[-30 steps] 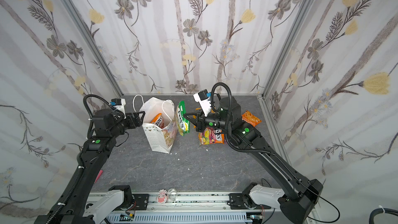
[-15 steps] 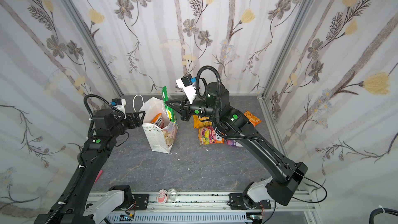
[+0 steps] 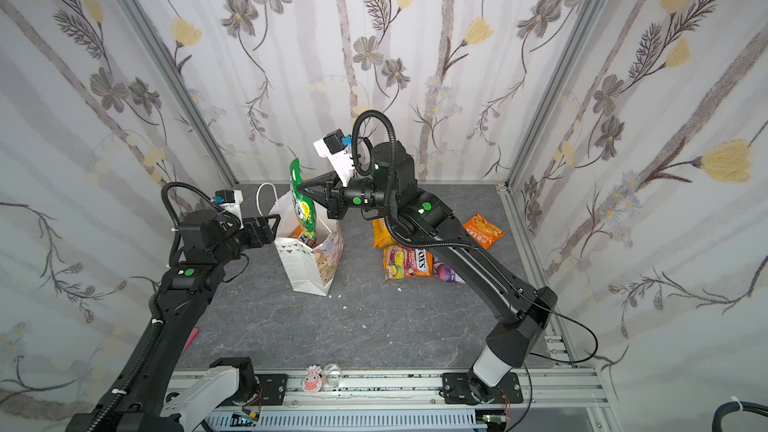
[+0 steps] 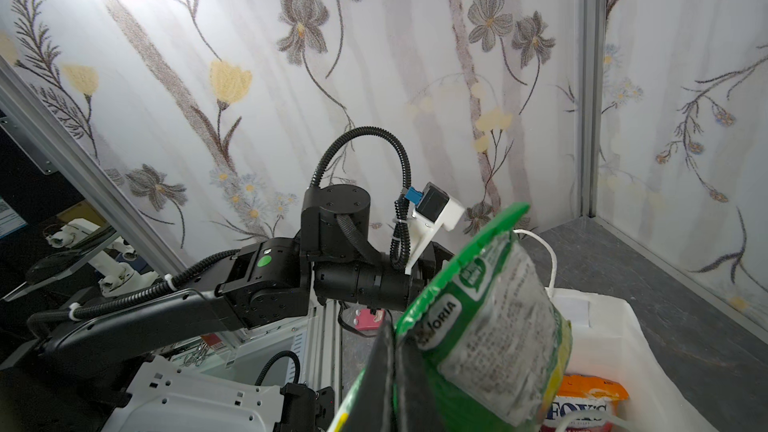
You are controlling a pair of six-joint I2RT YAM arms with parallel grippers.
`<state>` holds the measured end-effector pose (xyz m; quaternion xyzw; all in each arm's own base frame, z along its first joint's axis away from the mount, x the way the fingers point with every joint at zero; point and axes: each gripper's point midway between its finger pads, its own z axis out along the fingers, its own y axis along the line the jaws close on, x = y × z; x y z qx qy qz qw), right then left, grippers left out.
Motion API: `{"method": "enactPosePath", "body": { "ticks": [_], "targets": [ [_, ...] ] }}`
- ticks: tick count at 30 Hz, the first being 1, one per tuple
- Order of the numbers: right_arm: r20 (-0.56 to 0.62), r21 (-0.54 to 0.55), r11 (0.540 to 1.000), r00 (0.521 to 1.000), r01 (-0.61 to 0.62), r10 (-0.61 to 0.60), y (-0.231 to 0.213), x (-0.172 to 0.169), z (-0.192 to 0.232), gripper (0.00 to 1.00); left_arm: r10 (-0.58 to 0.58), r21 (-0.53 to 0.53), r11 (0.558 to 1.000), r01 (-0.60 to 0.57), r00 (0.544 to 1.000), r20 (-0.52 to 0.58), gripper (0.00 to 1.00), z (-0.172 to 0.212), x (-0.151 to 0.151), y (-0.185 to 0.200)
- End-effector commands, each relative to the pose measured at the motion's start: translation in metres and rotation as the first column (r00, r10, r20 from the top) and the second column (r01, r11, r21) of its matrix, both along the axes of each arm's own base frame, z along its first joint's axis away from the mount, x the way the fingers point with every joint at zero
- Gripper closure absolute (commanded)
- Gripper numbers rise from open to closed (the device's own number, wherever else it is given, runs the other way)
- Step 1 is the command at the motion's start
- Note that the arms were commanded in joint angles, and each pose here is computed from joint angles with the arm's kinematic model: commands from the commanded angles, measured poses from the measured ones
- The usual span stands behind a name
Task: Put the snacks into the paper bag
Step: 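Carry the green packet with the right gripper over the paper bag opening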
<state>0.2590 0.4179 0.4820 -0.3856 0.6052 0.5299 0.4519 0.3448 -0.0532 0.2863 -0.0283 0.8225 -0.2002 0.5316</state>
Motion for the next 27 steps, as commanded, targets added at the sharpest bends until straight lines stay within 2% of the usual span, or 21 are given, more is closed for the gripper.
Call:
{"method": "enactPosePath", "body": {
  "ticks": [1,5,12,16,27],
  "targets": [
    [0.009,-0.007,0.999,0.999,0.051,-0.051,0.015,0.008,-0.004,1.00,-0.006,-0.005,1.000,0.006,1.000,0.021,0.17,0.005,0.001,-0.001],
    [0.014,-0.091,0.973,0.977,0.213,-0.212,0.023,0.029,-0.030,1.00,-0.003,-0.003,1.000,0.003,1.000,0.022,0.16,0.005,0.002,0.000],
    [-0.002,-0.142,0.966,0.976,0.215,-0.218,0.042,0.026,-0.055,1.00,-0.004,-0.003,1.000,0.004,1.000,0.014,0.17,0.003,0.002,0.000],
    [-0.011,-0.181,0.945,0.961,0.272,-0.278,0.041,0.038,-0.069,1.00,-0.002,-0.001,1.000,0.002,1.000,0.018,0.17,0.004,0.002,0.000],
    [-0.040,-0.237,0.924,0.947,0.301,-0.319,0.042,0.047,-0.092,1.00,-0.002,-0.002,1.000,0.002,1.000,0.018,0.17,0.004,0.001,0.000]
  ]
}}
